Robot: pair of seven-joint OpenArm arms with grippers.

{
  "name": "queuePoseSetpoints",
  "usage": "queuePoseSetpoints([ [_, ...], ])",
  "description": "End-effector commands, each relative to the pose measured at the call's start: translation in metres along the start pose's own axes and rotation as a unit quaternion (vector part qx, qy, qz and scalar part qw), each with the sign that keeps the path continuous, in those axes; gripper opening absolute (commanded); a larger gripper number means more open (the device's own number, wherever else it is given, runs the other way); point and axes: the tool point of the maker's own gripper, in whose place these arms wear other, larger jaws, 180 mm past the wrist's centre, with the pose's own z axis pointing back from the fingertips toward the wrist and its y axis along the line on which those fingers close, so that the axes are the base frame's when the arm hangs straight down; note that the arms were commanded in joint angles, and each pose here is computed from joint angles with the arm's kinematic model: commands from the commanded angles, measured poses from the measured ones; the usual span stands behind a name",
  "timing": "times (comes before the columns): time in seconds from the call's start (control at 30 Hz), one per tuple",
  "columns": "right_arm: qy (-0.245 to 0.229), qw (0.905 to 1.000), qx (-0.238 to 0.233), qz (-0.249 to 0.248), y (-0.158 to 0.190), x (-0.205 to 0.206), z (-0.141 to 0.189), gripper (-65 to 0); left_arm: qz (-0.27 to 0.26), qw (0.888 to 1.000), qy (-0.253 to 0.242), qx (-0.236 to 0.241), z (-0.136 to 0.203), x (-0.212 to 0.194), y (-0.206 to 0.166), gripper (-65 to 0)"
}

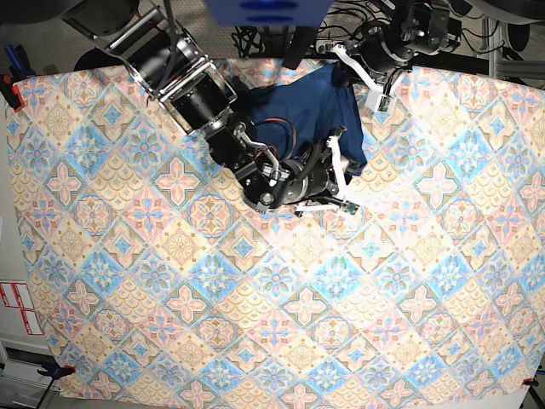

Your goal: Fold the T-shirt properly

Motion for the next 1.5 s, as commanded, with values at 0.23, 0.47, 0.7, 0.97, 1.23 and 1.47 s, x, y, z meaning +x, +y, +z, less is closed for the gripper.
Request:
queuePoseSetpoints([
  [0.23, -0.064, 0.9972, -0.037, 0.008, -0.033, 0.041, 0.032, -45.6, -0.005, 1.000, -0.014, -0.011, 0.019, -0.001, -0.014, -19.0],
  [0.47, -0.104, 0.9899, -0.093, -0.026, -0.078, 0.045, 0.071, -45.7, 0.008, 1.000, -0.025, 0.013, 0.036, 0.000, -0.002, -11.6],
  [0.7, -0.088, 0.9888, -0.118, -0.024, -0.100, 0.030, 0.086, -45.7, 0.008, 1.000, -0.026, 0.016, 0.039, -0.001, -0.001, -11.6],
  [0.97, 0.025, 0.9864, -0.162, -0.007, -0.125, -0.039, 0.073, -47.5, -0.035, 0.996, -0.011, -0.085, 0.010, 0.001, -0.072, -23.5],
  [1.23, 0.103, 0.9811, -0.157, 0.047, -0.127, -0.077, 0.048, -62.3, -0.013, 0.997, 0.025, -0.068, -0.025, -0.007, -0.066, -53.0],
  [1.47, 0.127, 0.9782, -0.148, 0.072, -0.120, -0.087, 0.045, -63.1, -0.013, 0.998, 0.027, -0.057, -0.029, -0.006, -0.056, -51.5],
])
